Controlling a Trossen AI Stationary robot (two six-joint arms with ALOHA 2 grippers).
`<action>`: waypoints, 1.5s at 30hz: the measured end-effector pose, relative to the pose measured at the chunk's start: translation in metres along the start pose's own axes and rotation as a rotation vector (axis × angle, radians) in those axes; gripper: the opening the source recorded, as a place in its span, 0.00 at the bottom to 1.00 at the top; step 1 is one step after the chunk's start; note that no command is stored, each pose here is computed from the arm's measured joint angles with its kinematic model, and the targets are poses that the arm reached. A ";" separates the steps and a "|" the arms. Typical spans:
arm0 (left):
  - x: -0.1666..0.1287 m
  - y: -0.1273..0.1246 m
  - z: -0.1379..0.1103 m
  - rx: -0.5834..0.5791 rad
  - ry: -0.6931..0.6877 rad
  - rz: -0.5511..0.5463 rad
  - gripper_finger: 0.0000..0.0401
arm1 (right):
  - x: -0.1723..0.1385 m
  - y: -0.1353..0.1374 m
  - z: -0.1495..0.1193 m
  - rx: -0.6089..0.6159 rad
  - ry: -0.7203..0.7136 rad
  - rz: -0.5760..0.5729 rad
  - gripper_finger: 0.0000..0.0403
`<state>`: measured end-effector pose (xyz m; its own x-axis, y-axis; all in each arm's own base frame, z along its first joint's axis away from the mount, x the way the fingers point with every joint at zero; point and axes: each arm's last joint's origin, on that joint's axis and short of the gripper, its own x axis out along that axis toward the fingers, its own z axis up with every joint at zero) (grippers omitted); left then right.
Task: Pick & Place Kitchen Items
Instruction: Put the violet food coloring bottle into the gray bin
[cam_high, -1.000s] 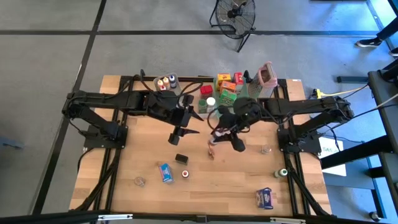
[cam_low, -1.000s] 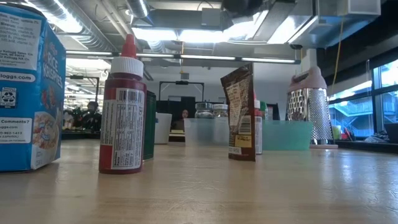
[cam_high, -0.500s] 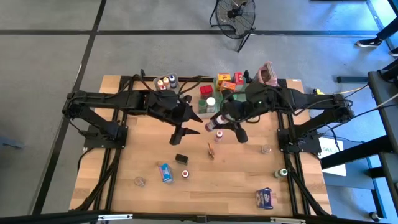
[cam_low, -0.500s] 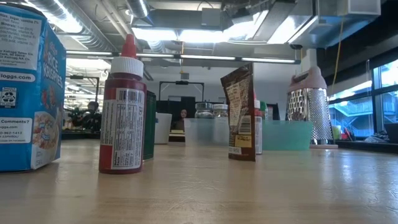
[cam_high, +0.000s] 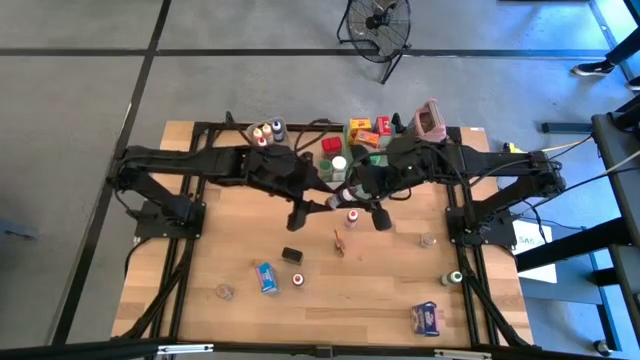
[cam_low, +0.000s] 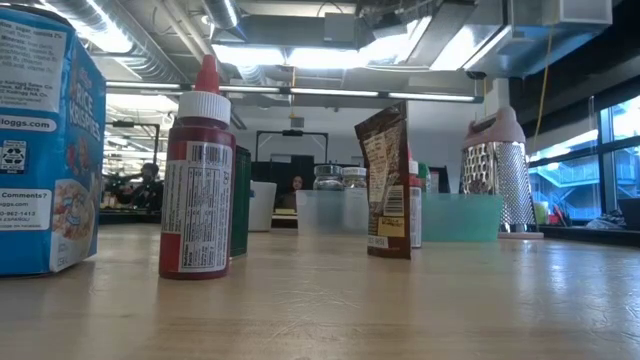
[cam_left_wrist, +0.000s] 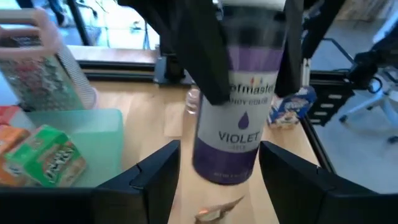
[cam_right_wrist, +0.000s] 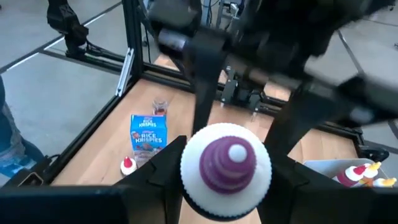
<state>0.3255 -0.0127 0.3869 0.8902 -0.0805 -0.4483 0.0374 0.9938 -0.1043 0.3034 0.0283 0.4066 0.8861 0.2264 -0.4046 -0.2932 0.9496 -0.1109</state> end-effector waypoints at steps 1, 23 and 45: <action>0.004 0.001 -0.001 0.000 0.003 -0.005 0.53 | 0.001 0.000 0.000 -0.001 -0.004 -0.001 0.37; 0.019 0.002 0.003 0.081 -0.061 -0.019 0.44 | 0.002 -0.003 -0.005 0.009 0.043 0.001 0.37; 0.006 0.005 0.009 0.110 -0.095 0.044 0.23 | -0.009 -0.007 -0.001 0.165 0.027 -0.187 0.54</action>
<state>0.3349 -0.0074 0.3913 0.9309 -0.0346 -0.3636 0.0426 0.9990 0.0142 0.2967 0.0188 0.4100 0.9087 0.0399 -0.4156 -0.0609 0.9974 -0.0374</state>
